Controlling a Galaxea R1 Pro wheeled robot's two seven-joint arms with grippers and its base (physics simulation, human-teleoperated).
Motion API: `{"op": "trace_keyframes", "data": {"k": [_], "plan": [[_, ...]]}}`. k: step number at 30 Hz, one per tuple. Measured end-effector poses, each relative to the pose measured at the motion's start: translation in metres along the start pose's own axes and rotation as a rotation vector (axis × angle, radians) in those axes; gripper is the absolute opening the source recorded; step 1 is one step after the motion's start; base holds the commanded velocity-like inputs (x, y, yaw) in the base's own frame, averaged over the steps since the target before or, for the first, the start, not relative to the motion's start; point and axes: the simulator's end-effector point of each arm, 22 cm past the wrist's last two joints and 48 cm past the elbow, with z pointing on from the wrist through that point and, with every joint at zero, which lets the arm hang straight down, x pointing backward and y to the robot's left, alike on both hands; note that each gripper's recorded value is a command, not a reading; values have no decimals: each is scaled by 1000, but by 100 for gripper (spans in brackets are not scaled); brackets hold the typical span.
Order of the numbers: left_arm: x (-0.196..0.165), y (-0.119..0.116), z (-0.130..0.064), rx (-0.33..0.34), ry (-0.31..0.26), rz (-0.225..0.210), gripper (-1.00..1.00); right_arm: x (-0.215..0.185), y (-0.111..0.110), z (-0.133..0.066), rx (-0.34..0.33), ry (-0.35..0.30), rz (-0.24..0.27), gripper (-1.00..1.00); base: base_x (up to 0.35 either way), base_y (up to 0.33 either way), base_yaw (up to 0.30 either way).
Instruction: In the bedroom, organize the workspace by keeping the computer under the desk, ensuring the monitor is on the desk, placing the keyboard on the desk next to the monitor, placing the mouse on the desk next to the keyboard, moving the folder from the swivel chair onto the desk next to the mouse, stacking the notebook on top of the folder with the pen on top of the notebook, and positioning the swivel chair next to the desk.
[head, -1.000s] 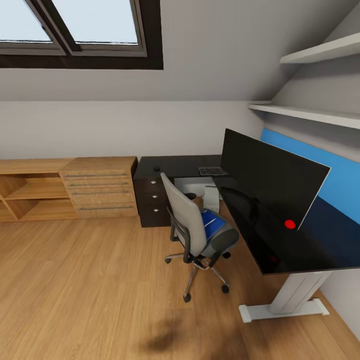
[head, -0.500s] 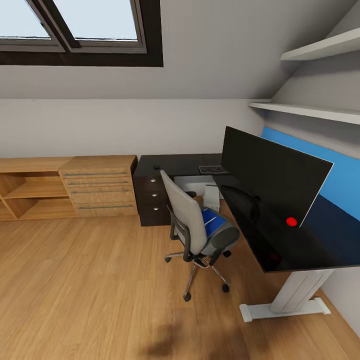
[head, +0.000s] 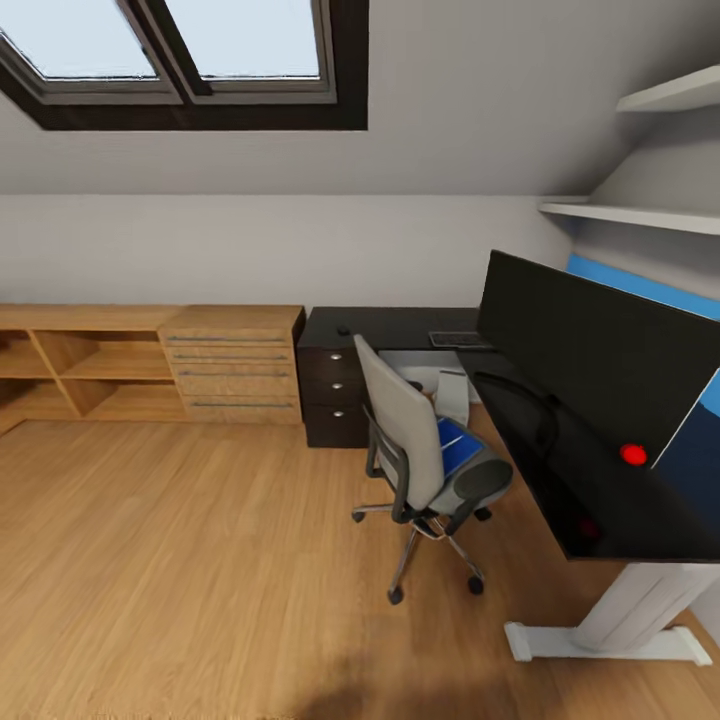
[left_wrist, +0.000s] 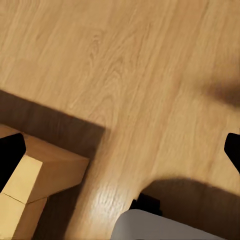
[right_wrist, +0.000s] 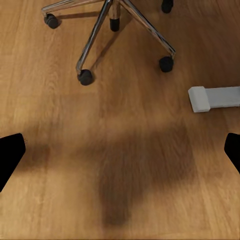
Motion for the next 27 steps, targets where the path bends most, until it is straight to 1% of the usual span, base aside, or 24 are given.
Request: {"op": "trace_keyframes", "data": {"k": [3, 6, 10, 15, 17, 19, 24, 27], "plan": [[3, -2, 3, 0, 0, 0, 100, 5, -1, 3, 5, 3, 2, 100, -57, -98, 200], [9, -9, 5, 3, 5, -5, 100, 9, -2, 6, 8, 6, 2, 100, -59, -228, 184], [12, -9, 3, -22, 12, -7, 100, 11, -4, 6, 10, 10, 1, 100, -21, -223, 163], [13, -6, 2, -42, 15, -6, 100, 12, -5, 6, 11, 12, -1, 100, -3, -61, 55], [14, -6, 3, -46, 14, -7, 100, 14, -5, 7, 11, 12, -1, 100, 82, 118, 15], [11, -6, 6, -50, -1, -14, 100, 16, -5, 9, 10, 12, -2, 100, 75, 169, 6], [-3, -7, 11, -51, -87, -48, 100, 23, -3, 13, 9, 14, 1, 100, 18, 42, -23], [-1, -7, 15, -51, -91, -49, 100, 26, -3, 17, 10, 13, 1, 100, 1, 3, -157]]}}
